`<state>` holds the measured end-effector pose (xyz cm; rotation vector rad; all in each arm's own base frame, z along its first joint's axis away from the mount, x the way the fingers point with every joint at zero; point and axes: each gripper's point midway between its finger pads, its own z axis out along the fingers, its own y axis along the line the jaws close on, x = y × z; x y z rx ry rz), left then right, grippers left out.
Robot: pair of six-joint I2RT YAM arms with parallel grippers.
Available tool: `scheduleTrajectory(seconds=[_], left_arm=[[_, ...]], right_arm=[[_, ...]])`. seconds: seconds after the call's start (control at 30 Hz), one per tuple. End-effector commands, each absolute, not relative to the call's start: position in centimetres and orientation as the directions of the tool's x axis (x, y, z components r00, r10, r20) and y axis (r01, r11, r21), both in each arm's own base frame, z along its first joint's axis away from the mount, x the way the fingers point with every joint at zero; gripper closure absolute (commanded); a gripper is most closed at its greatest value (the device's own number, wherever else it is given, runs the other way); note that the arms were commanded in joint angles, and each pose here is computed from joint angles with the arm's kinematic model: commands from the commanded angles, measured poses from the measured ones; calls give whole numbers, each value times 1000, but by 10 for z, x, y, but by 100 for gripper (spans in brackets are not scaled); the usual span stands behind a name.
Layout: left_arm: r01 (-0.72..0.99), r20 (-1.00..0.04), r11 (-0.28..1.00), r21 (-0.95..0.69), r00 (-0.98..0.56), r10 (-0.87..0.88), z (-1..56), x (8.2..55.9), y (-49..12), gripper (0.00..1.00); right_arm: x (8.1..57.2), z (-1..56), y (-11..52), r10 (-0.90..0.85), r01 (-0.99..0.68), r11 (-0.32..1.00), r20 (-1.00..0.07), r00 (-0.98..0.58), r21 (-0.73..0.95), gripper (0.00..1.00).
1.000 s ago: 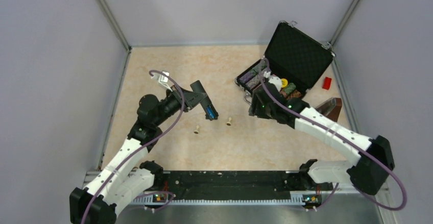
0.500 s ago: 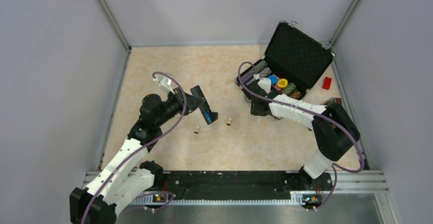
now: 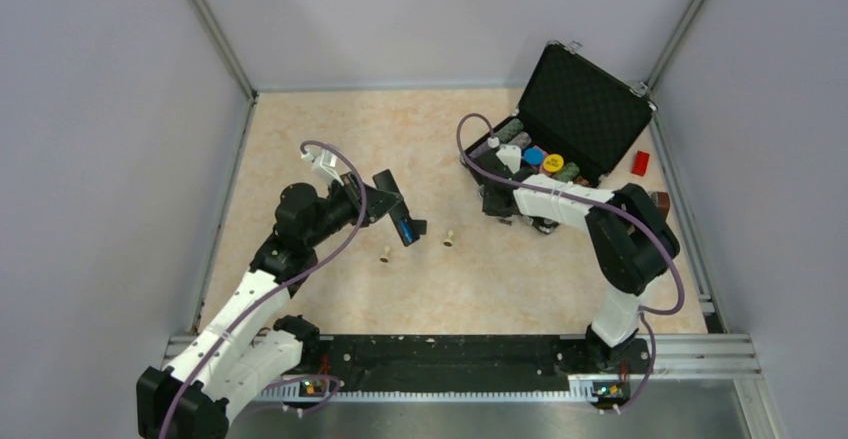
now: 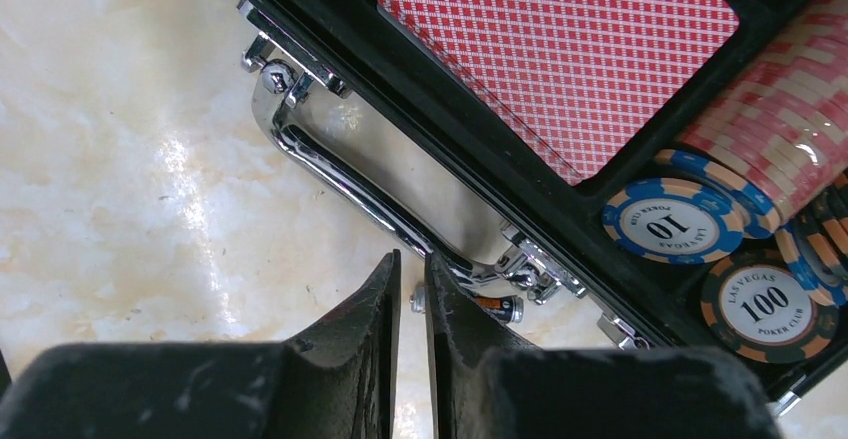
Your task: Load the batteries into the remote control
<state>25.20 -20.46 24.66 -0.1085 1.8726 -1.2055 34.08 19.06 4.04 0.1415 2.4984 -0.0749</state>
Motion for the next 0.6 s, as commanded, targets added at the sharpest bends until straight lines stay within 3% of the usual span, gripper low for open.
scheduleTrajectory(seconds=[0.0,0.57], left_arm=[[426,-660,510,-747,-565,-495,272,254,-205,100],[426,-646,491,-760,-573,-504,271,253,-207,100]], right_arm=[[350,40,195,100,121,993,-603,-791,6,87],[330,10,181,56,83,996,-540,-840,-26,89]])
